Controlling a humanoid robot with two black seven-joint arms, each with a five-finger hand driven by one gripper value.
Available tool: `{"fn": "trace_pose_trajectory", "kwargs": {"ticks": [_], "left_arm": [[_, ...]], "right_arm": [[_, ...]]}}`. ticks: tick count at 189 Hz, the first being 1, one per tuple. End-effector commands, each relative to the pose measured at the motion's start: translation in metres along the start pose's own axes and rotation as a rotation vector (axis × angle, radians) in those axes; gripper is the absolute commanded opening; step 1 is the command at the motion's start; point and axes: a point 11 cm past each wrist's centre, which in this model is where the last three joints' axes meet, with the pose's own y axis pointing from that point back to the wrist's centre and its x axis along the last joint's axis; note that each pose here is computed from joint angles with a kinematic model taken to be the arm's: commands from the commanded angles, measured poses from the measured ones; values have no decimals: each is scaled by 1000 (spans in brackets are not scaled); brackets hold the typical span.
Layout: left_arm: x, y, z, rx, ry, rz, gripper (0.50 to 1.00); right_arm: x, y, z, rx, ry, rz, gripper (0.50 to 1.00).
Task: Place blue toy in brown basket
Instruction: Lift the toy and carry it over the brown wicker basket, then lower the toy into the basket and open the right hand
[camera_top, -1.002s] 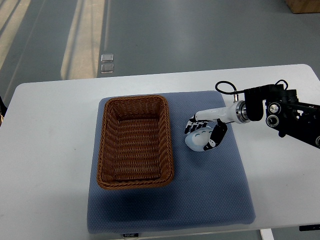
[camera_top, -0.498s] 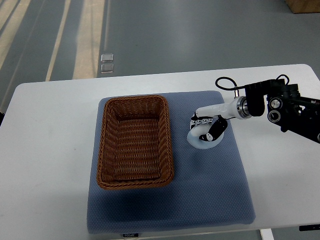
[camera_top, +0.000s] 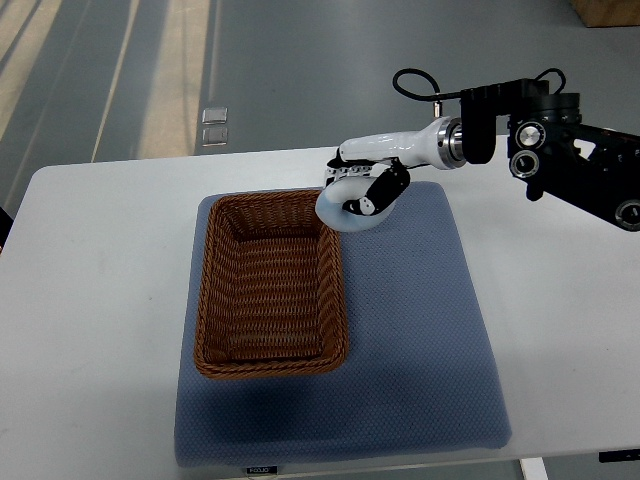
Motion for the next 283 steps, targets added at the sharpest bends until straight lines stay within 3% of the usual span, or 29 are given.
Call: {"fn": "trace_pose_trajectory", "kwargs": {"ticks": [1, 39, 89, 134, 152, 157, 170, 178, 201, 251, 283], "left_arm": [[0, 0, 0, 0, 0, 0, 1000], [0, 0, 0, 0, 0, 0, 1000], [0, 0, 0, 0, 0, 0, 1000], [0, 0, 0, 0, 0, 0, 1000], [0, 0, 0, 0, 0, 0, 1000], [0, 0, 0, 0, 0, 0, 1000], [0, 0, 0, 0, 0, 0, 1000], [0, 0, 0, 0, 0, 0, 1000], [0, 0, 0, 0, 0, 0, 1000], [0, 0, 0, 0, 0, 0, 1000], [0, 0, 0, 0, 0, 0, 1000]], "right_arm": [[-1, -16, -19, 59, -17, 19, 500], [-24, -50, -46, 149, -102, 33, 500], [-71, -76, -44, 160, -209, 5, 500], [-95, -88, -34, 132, -269, 9, 539], [-98, -89, -34, 132, -281, 11, 611], [-98, -89, -34, 132, -284, 15, 648], [-96, -90, -31, 125, -295, 49, 817], [-96, -90, -29, 121, -302, 61, 862], [-97, -90, -30, 142, -306, 66, 899], [-93, -87, -27, 143, -315, 69, 911], [-62, -76, -25, 173, -349, 147, 911]]}}
